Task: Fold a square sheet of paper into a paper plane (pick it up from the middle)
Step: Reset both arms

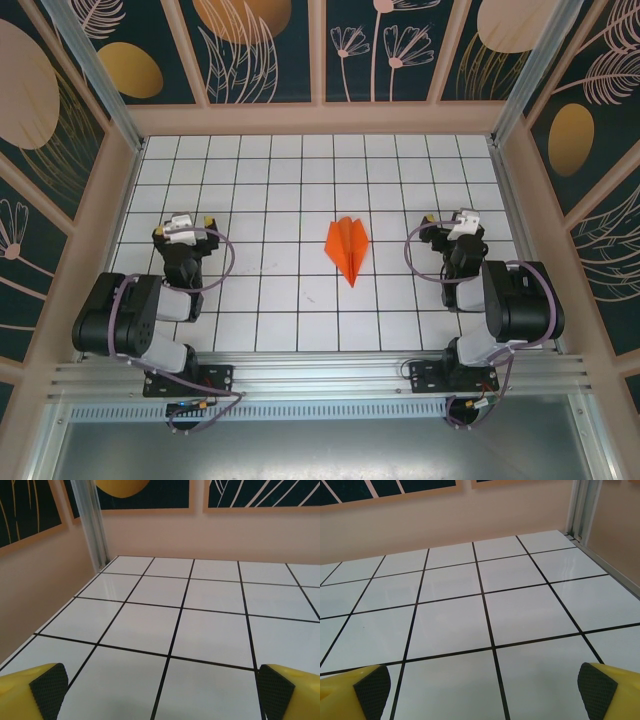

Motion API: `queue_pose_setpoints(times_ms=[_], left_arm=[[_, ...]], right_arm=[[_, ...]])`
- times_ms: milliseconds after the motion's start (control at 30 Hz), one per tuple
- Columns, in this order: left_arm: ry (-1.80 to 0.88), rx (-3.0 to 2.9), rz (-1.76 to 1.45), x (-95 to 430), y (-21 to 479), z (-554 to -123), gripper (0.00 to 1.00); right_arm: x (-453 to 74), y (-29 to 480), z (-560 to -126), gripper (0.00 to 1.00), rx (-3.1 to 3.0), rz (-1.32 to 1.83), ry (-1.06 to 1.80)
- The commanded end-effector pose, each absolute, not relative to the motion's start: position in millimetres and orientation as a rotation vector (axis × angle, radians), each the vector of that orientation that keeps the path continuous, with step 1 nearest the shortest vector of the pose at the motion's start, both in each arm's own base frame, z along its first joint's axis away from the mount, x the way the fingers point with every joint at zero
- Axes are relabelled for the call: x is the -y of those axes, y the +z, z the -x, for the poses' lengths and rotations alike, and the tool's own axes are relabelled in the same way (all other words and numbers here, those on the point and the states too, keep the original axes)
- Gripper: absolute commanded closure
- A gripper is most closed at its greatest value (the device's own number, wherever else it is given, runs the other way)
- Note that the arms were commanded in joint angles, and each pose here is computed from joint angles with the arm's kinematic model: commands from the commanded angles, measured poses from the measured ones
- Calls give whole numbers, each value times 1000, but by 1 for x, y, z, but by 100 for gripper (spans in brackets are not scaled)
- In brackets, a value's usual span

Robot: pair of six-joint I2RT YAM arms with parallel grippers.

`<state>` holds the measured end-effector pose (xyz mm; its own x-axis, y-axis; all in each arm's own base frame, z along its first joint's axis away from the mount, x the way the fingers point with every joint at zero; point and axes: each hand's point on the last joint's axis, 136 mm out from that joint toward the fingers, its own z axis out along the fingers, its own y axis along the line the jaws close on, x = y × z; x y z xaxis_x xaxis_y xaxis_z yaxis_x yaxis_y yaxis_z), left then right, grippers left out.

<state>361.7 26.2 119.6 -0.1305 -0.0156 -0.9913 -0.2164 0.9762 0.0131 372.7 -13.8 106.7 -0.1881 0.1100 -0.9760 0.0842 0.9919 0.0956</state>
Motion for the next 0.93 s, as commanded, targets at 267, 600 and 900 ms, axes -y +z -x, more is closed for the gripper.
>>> queue_pose_setpoints(times_ms=[267, 600, 900], left_arm=[[123, -1572, 299, -42, 144, -363, 1], [37, -1610, 119, -13, 142, -372, 1], [45, -1612, 134, -15, 142, -373, 2]], right_arm=[[13, 122, -375, 1, -1704, -135, 41], [13, 121, -376, 1, -1707, -133, 45], [13, 121, -376, 1, -1707, -132, 47]])
